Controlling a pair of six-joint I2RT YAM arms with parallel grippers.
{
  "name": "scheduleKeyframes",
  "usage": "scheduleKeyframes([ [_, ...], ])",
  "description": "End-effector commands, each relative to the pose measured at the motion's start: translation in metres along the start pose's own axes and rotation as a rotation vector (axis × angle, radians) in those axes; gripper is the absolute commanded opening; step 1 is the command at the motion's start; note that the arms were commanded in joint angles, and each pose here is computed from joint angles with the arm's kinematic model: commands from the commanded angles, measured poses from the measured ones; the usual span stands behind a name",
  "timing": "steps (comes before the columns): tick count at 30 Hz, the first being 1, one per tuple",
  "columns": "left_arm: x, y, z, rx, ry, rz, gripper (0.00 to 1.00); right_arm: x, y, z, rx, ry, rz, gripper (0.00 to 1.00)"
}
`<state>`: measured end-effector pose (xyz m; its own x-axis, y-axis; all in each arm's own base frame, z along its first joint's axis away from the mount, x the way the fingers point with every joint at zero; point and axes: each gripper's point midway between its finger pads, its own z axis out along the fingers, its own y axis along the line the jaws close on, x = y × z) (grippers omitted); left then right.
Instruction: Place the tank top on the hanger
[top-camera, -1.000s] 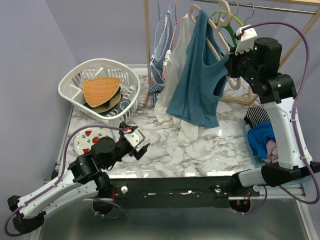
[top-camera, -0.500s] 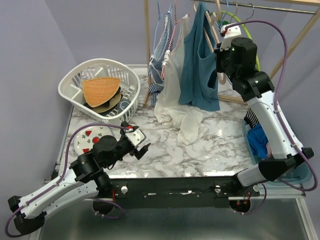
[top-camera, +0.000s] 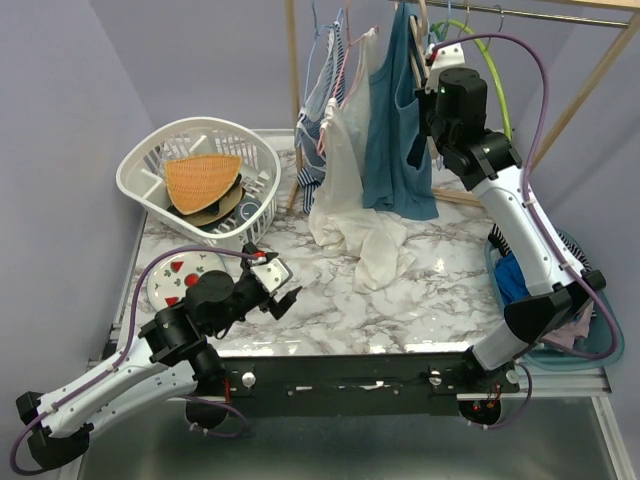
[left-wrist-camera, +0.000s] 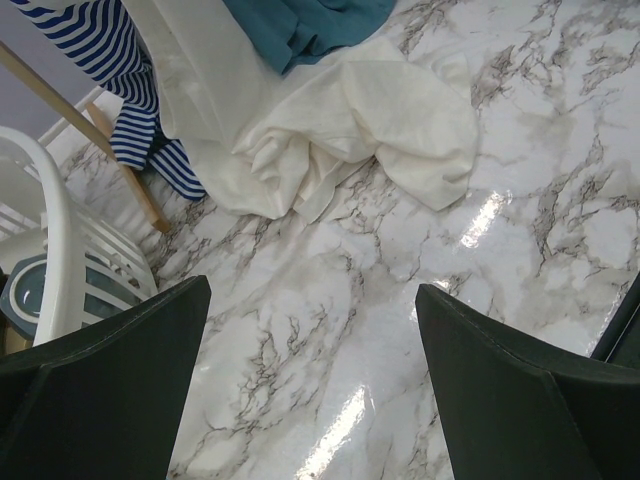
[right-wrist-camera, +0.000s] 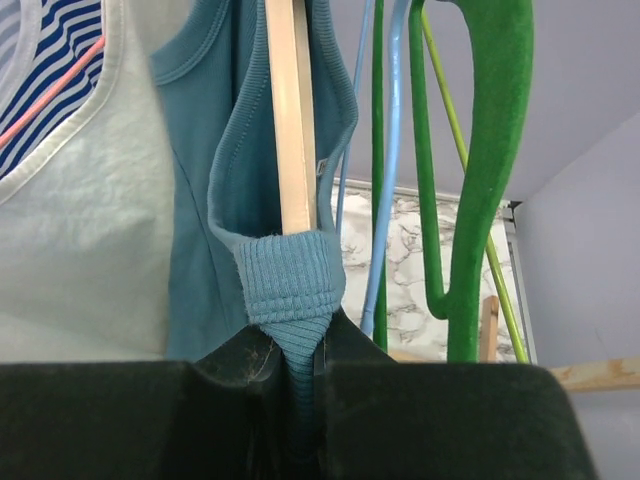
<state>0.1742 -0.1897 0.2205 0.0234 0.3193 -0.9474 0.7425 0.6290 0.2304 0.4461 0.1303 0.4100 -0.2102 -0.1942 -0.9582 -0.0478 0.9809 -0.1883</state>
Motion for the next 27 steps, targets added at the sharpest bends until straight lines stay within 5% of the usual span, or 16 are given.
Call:
scheduleKeyframes([
  [1, -0.001, -0.003, 0.003, 0.014, -0.018, -0.017, 0.99, -0.040, -0.004, 0.006, 0.053, -0.128, 0.060, 0.01],
  [13, -0.002, -0.002, 0.003, 0.011, -0.020, -0.020, 0.99, -0.026, 0.008, 0.034, 0.082, -0.088, 0.004, 0.01],
  [19, -0.004, -0.002, 0.002, 0.013, -0.026, -0.026, 0.99, -0.020, 0.037, 0.023, -0.061, -0.073, -0.076, 0.06],
  [22, -0.004, -0.002, 0.003, 0.016, -0.025, -0.026, 0.99, -0.019, 0.042, 0.011, -0.114, -0.068, -0.082, 0.16],
  [27, -0.007, -0.002, 0.002, 0.018, -0.033, -0.034, 0.99, -0.021, 0.033, -0.020, -0.154, -0.077, -0.102, 0.52],
])
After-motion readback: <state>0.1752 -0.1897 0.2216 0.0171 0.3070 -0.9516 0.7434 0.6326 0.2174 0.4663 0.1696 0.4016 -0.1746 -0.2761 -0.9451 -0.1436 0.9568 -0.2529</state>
